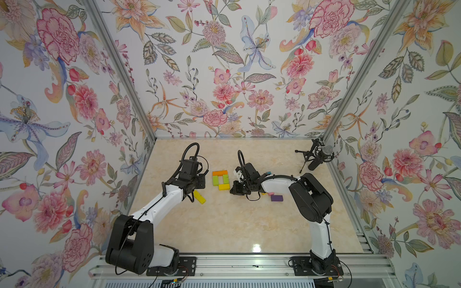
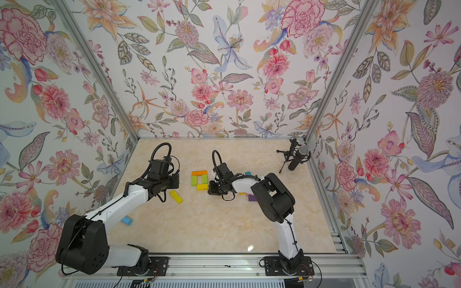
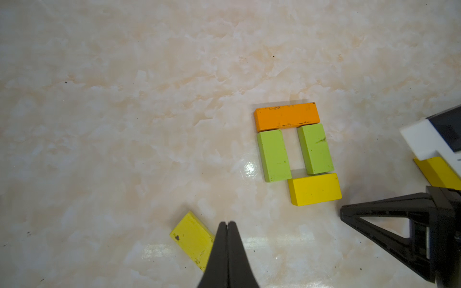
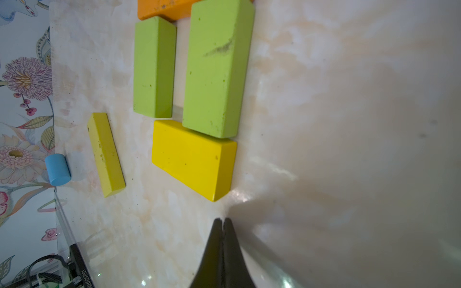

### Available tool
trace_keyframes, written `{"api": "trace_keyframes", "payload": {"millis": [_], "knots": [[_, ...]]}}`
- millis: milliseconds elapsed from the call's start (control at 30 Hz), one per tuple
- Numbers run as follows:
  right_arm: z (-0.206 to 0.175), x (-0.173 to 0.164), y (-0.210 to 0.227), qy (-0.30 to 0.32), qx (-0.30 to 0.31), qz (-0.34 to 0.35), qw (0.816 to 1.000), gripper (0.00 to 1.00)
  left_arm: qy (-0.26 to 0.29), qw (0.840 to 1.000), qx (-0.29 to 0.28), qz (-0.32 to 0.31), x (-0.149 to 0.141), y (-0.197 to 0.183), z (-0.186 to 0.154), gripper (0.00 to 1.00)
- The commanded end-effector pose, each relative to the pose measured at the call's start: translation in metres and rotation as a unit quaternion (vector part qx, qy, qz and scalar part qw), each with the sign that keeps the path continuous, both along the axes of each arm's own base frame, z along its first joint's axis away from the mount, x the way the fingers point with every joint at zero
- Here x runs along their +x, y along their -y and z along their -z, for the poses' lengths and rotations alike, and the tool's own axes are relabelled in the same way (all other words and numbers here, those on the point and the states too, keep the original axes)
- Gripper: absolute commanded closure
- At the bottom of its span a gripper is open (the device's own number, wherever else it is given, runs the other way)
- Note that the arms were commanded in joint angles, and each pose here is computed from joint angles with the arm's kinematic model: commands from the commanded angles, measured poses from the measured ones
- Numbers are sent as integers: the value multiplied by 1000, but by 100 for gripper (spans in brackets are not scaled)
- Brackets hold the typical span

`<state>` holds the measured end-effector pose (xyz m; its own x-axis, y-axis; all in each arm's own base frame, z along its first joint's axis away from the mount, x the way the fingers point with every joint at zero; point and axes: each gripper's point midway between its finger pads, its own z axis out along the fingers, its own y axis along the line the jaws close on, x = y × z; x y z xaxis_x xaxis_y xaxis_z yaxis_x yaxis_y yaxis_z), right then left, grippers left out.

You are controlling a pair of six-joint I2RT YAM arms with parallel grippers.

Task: Assemble the letter p with building blocks
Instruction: Assemble the building block at the center of the board.

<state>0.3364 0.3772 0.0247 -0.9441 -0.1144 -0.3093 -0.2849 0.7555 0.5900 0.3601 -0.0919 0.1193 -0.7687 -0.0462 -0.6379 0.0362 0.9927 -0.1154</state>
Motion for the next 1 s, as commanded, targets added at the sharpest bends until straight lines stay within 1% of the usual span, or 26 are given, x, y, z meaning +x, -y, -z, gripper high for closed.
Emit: {"api": "trace_keyframes", "payload": {"millis": [0,967], "knots": [[1,4,-4,-6,0,7,1000,100,-5,1000,-1,2,-6,-6,3,100],[13,15,-6,-14,-4,14,1000,100,-8,1000,3,8,-5,-5,5,100]]}}
